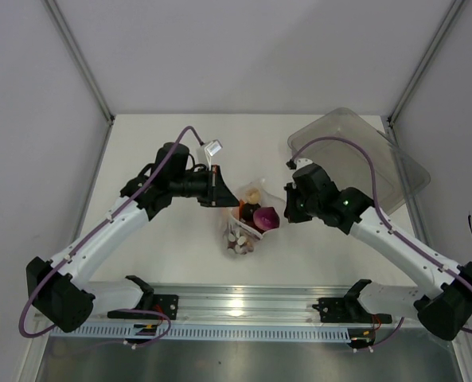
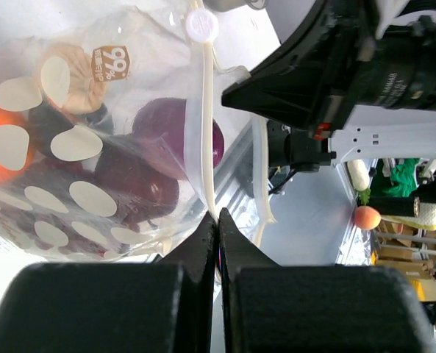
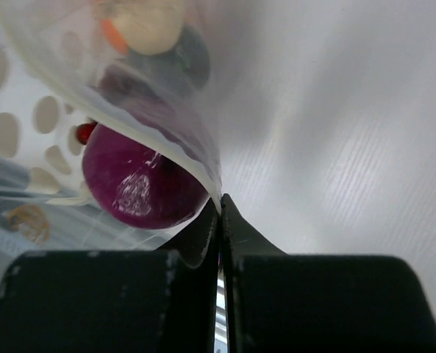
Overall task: Place the food in the zip-top bag and seal the zipper
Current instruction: Adjust the zipper food storage bag at the center of the board.
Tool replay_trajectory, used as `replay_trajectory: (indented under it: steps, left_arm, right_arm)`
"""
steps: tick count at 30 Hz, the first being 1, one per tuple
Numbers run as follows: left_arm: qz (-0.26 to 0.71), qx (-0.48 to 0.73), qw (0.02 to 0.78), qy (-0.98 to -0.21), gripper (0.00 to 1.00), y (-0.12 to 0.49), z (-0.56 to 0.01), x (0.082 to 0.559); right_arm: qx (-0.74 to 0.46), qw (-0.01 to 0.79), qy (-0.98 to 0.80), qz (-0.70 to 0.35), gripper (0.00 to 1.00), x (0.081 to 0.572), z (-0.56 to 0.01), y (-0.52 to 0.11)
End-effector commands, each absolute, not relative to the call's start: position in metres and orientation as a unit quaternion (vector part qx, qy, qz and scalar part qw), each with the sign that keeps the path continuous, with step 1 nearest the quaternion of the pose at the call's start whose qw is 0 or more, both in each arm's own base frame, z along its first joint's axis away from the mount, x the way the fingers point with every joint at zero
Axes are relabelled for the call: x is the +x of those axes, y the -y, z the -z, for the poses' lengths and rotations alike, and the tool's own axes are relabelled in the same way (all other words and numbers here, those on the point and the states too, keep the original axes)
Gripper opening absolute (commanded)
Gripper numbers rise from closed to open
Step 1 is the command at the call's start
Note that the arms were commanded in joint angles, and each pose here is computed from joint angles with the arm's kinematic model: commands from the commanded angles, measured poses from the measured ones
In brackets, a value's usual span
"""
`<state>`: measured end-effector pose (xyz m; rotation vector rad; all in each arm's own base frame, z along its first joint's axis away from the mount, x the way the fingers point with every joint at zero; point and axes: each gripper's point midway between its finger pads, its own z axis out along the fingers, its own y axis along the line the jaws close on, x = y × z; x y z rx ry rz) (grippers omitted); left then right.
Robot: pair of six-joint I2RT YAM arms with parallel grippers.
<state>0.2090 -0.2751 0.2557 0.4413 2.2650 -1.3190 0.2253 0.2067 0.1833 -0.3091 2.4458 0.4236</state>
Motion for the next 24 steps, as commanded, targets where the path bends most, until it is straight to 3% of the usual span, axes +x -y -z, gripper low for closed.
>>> replay_trajectory:
  steps: [1,14,24]
  left_arm:
    - [0.498,0.208,0.259,-0.801,0.01,0.282,-0.285,0.2]
    - [0.53,0.324,0.223,-0.751,0.01,0.304,-0.29,0.149]
    - [0.53,0.32,0.212,-0.756,0.01,0.3,-0.267,0.139]
  right_arm:
    - [-0.114,0.331,-0.905,-0.241,0.0,0.214,-0.216,-0.224]
    - [-0.057,0.298,-0.869,-0.391,0.0,0.15,-0.261,-0.266]
    - [0.027,0.308,-0.878,-0.367,0.0,0.164,-0.239,-0.296]
